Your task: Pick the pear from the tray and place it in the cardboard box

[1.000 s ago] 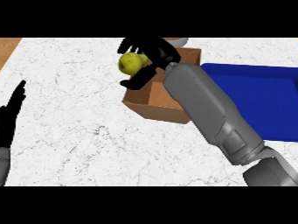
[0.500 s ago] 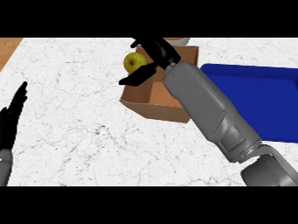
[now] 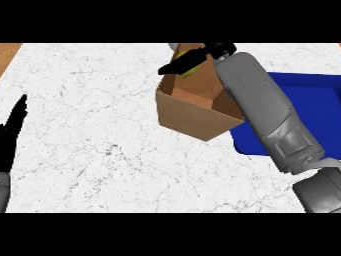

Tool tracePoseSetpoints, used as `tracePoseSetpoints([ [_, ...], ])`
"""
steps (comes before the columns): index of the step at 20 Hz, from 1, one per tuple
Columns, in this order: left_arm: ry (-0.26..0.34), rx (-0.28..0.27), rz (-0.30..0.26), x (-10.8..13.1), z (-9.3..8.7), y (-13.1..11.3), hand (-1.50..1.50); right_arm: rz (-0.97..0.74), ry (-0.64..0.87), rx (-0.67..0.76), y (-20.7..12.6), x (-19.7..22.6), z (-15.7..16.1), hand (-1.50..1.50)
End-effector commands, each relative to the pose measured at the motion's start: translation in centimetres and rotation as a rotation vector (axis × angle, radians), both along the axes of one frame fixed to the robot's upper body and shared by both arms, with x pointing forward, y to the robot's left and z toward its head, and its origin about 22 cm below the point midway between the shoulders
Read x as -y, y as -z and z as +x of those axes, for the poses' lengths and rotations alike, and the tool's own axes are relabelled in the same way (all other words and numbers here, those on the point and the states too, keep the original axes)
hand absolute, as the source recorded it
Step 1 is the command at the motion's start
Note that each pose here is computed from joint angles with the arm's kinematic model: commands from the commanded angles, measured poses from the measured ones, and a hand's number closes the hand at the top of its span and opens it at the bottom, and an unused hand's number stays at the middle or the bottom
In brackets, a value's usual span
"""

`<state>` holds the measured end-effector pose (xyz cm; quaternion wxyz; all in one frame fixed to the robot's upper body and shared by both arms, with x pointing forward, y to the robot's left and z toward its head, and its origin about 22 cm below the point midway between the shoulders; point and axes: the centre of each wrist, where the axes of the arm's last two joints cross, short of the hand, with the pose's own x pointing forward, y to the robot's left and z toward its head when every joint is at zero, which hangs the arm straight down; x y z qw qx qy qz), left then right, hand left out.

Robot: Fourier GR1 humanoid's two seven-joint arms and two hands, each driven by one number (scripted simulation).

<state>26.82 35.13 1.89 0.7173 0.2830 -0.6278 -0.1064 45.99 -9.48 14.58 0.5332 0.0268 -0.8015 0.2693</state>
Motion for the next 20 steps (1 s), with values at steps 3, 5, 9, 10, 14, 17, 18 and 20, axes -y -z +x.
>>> tracePoseSetpoints([
  [3, -0.015, 0.008, -0.001, -0.8, 0.9, -1.1, 0.0, 0.129, 0.034, -0.027, -1.9, 8.0, 1.7, -1.5],
  [5, 0.003, 0.01, -0.008, -0.5, -0.2, -1.4, 0.0, 0.102, 0.077, -0.025, -0.8, 11.1, 1.5, -1.5],
  [9, -0.011, 0.007, -0.007, -0.3, 0.6, -0.3, 0.0, 0.1, 0.125, -0.033, -0.1, 17.5, 0.9, -1.5],
  [10, -0.002, -0.006, 0.01, 1.2, 0.9, 1.1, 0.0, 0.082, 0.133, -0.034, -1.9, 18.9, 1.0, -1.5],
  [14, 0.004, 0.011, -0.007, 0.5, 0.8, 0.1, 0.0, 0.055, 0.142, -0.023, -1.6, 23.8, -0.2, -1.5],
  [17, 0.03, 0.01, 0.003, 1.3, 0.7, 0.6, 0.0, 0.043, 0.119, -0.032, -2.7, 26.6, -1.0, -1.5],
  [18, 0.022, 0.02, -0.002, 0.7, 0.2, 0.5, 0.0, 0.002, 0.127, -0.029, -2.7, 29.3, -2.1, -1.5],
  [20, 0.02, 0.014, -0.009, 0.1, 1.1, -0.7, 0.0, -0.039, 0.089, -0.041, -2.7, 30.4, -2.6, -1.5],
])
